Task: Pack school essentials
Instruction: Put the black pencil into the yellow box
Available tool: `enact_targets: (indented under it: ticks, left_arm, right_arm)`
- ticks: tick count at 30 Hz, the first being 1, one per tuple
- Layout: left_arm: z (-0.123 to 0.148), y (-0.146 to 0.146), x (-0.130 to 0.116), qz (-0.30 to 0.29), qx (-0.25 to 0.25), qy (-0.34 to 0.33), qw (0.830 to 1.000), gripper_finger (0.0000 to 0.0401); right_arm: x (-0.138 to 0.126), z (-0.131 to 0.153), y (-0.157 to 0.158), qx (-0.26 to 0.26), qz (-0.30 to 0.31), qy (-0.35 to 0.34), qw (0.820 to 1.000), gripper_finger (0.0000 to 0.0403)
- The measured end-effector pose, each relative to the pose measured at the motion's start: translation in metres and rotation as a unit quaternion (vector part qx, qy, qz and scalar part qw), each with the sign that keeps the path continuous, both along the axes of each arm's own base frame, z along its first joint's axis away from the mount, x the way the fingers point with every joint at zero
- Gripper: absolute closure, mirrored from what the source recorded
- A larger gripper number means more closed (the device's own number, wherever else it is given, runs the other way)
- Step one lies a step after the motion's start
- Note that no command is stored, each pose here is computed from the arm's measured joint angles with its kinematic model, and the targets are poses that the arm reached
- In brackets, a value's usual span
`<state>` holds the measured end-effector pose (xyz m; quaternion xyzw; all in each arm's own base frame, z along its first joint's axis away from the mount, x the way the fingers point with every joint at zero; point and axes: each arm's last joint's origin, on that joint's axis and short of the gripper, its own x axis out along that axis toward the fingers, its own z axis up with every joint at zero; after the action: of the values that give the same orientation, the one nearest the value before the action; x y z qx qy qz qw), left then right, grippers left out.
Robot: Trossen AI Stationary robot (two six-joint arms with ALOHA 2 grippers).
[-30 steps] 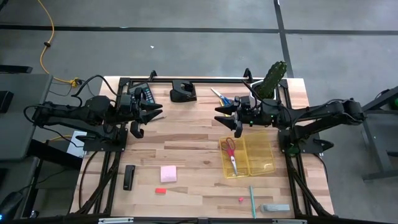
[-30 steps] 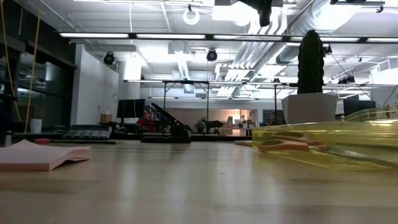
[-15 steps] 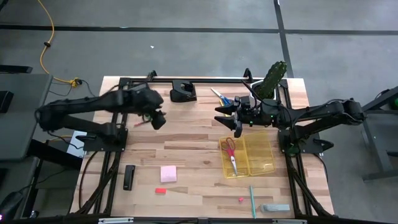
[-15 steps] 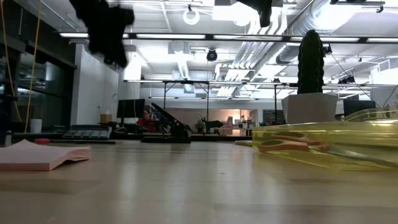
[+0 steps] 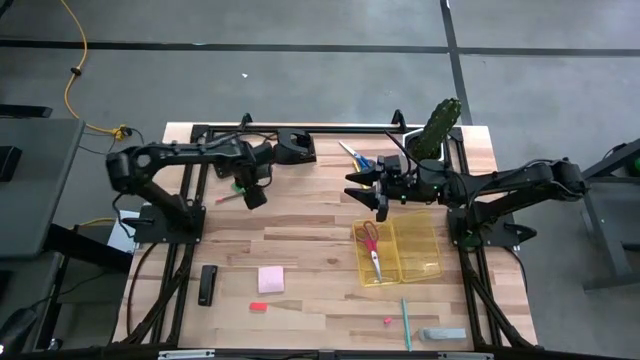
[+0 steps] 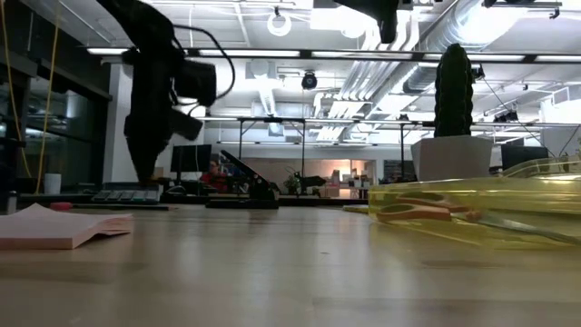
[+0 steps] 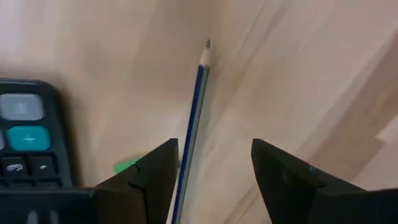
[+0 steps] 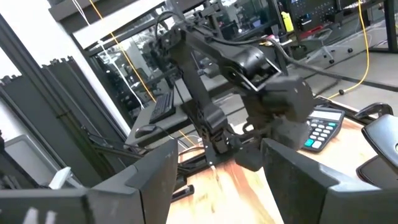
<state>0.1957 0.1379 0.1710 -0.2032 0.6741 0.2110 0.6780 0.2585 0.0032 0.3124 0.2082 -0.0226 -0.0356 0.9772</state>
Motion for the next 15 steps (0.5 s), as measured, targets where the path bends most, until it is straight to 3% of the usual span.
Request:
enact_targets:
  ticks: [7, 15]
  left_arm:
    - [-0.032, 0.01, 0.002, -0.004, -0.05, 0.051, 0.997, 0.0209]
    - [-0.047, 0.014, 0.004, -0.015, -0.059, 0.084, 0.995, 0.0209]
  right_arm:
    - [0.0, 0.0, 0.0, 0.0, 0.0, 0.001, 1.0, 0.0181]
    - [0.0, 0.0, 0.0, 0.002, 0.0, 0.001, 1.0, 0.0181]
